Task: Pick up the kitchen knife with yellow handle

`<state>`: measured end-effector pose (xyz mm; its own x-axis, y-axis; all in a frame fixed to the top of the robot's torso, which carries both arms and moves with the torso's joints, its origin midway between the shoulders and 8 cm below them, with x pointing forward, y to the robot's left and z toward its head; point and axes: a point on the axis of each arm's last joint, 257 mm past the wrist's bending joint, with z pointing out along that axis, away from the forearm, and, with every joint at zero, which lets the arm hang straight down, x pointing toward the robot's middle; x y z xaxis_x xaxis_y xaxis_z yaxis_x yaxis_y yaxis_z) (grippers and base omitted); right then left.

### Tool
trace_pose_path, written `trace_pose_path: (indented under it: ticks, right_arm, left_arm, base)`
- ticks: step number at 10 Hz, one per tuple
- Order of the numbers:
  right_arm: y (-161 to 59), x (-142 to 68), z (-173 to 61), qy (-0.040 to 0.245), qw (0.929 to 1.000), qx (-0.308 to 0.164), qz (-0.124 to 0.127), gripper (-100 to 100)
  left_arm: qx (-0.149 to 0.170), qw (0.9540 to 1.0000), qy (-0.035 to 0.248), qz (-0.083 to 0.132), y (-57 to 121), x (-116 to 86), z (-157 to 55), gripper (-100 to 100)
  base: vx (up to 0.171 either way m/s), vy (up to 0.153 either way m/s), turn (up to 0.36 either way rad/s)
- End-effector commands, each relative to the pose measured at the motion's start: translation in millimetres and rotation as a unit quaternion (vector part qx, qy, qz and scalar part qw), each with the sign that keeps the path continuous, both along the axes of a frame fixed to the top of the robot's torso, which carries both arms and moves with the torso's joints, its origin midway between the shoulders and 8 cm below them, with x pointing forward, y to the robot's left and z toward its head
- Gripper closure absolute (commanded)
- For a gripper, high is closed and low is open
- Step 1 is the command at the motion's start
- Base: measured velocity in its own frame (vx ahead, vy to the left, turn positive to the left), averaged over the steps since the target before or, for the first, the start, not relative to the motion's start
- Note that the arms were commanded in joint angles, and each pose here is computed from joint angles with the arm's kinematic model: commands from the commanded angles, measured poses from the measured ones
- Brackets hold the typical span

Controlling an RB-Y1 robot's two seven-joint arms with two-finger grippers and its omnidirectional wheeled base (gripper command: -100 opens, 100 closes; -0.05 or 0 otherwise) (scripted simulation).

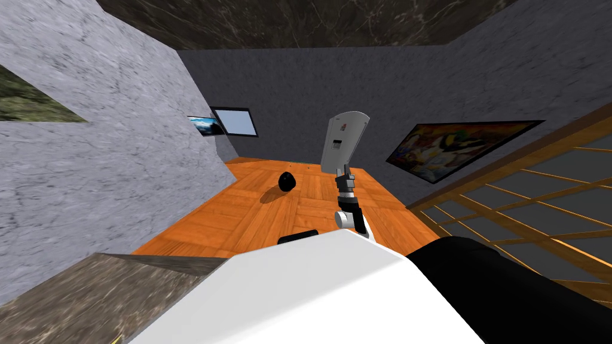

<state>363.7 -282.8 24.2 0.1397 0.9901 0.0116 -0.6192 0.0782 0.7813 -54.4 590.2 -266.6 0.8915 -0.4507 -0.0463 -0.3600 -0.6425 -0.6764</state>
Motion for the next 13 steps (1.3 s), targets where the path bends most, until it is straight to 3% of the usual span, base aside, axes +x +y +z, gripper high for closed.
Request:
trace_pose_path:
  ticks: [1, 4, 7, 13]
  right_arm:
    - [0.0, 0.0, 0.0, 0.000, 1.0000, 0.000, 0.000, 0]
    - [0.0, 0.0, 0.0, 0.000, 1.0000, 0.000, 0.000, 0]
    - [0.0, 0.0, 0.0, 0.000, 1.0000, 0.000, 0.000, 0]
    - [-0.1, 0.0, -0.1, 0.000, 1.0000, 0.000, 0.000, 0]
  left_arm:
    - [-0.014, 0.9999, -0.004, -0.004, -5.0, 7.3, -1.0, -100]
    - [-0.055, 0.9984, -0.006, -0.008, -24.5, 17.6, -3.0, -100]
    - [-0.089, 0.9960, 0.004, 0.000, -40.5, 12.7, -8.2, -100]
    - [-0.172, 0.9827, 0.049, 0.046, -80.5, -28.7, -27.2, -100]
  base:
    - [-0.030, 0.002, -0.036]
    - [-0.033, 0.026, -0.048]
    - [-0.017, 0.063, -0.034]
    - [0.023, 0.090, -0.026]
